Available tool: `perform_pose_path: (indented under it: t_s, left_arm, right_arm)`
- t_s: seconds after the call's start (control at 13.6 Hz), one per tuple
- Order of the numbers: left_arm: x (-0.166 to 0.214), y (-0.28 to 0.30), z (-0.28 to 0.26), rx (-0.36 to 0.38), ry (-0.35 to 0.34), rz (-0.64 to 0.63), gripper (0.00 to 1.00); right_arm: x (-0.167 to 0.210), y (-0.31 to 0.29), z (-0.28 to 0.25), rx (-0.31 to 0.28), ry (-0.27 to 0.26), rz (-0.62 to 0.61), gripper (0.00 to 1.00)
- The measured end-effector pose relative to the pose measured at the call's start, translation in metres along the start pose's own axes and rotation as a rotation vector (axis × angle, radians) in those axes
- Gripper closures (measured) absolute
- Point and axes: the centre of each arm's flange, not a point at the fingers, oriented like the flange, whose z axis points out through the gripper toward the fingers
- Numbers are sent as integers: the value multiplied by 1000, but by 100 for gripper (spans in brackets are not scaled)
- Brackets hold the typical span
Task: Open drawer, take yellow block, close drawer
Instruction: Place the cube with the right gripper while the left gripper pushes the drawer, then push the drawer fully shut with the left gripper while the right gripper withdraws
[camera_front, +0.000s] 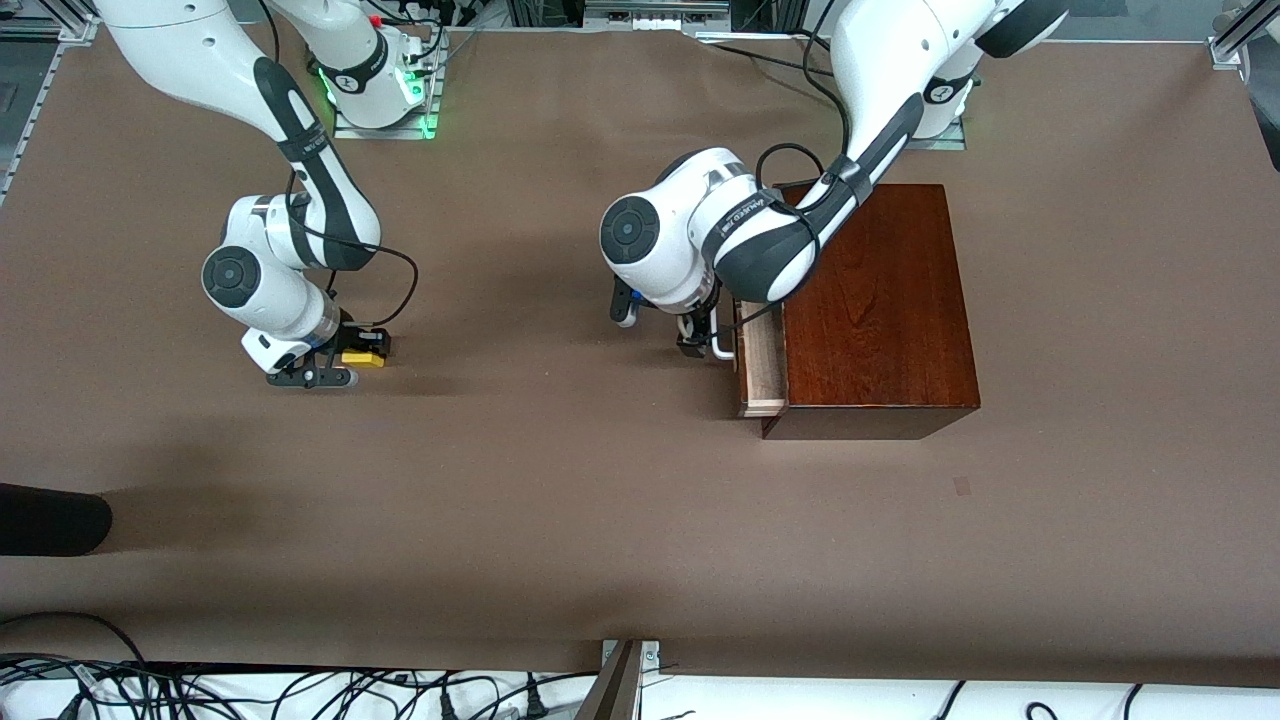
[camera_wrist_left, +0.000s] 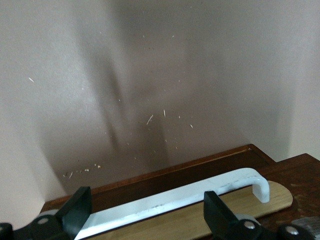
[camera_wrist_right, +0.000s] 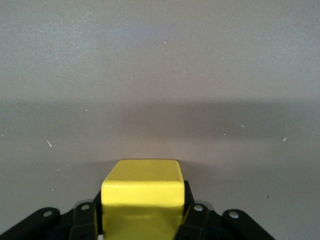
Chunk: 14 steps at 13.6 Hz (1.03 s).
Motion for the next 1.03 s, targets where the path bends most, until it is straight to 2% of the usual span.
perform_pose_path:
  t_s: [0.15, 0.22, 0.29, 0.44, 0.51, 0.73, 0.88, 1.03]
  left_arm:
    - [-10, -2, 3, -26, -21, -12, 0]
    - [-24, -4, 9, -59, -57, -31, 0]
    - [-38, -8, 13, -85, -73, -49, 0]
    - [-41, -10, 12, -91, -58, -50, 0]
    - [-41, -9, 13, -90, -59, -49, 0]
    - [-41, -9, 10, -91, -53, -55, 0]
    - [-48, -9, -6, -95, -8, -86, 0]
    - [-64, -5, -48, -69, 53, -174, 0]
  right_arm:
    - [0, 0, 0, 0, 1, -1, 44]
    - [1, 0, -1, 0, 11, -3, 38]
    - [4, -1, -4, 2, 31, -7, 28]
    - [13, -3, -28, 9, 71, -11, 7]
    - [17, -5, -48, 15, 74, -15, 0]
    - [31, -12, -136, 38, 74, -29, 0]
    - [39, -17, -202, 50, 71, -42, 0]
    - [45, -21, -258, 53, 73, -66, 0]
